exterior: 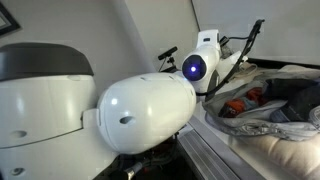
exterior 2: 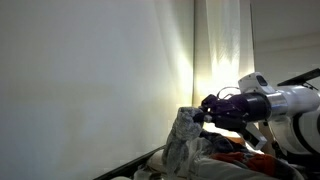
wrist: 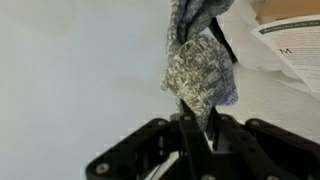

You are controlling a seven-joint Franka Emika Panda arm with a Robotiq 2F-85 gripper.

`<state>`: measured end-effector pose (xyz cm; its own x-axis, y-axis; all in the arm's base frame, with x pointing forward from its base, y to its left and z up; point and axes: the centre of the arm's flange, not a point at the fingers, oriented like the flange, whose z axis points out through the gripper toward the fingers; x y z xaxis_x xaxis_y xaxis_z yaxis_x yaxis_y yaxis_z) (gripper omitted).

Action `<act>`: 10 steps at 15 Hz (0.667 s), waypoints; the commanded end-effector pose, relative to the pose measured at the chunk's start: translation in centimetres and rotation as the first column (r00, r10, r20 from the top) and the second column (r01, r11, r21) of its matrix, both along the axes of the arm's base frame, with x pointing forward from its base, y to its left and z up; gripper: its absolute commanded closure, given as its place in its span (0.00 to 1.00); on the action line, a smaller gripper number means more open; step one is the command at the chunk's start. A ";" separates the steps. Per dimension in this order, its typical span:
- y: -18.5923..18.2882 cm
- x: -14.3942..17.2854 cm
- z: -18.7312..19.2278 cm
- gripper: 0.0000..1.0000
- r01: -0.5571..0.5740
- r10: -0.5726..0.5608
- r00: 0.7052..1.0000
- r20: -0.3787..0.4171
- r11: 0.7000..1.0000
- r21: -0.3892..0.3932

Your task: Put the socks on the grey bag

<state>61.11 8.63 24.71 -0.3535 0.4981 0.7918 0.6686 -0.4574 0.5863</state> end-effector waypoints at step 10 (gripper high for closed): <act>-4.0 1.9 -3.4 0.96 0.274 -0.280 0.960 -0.022 0.951 -0.145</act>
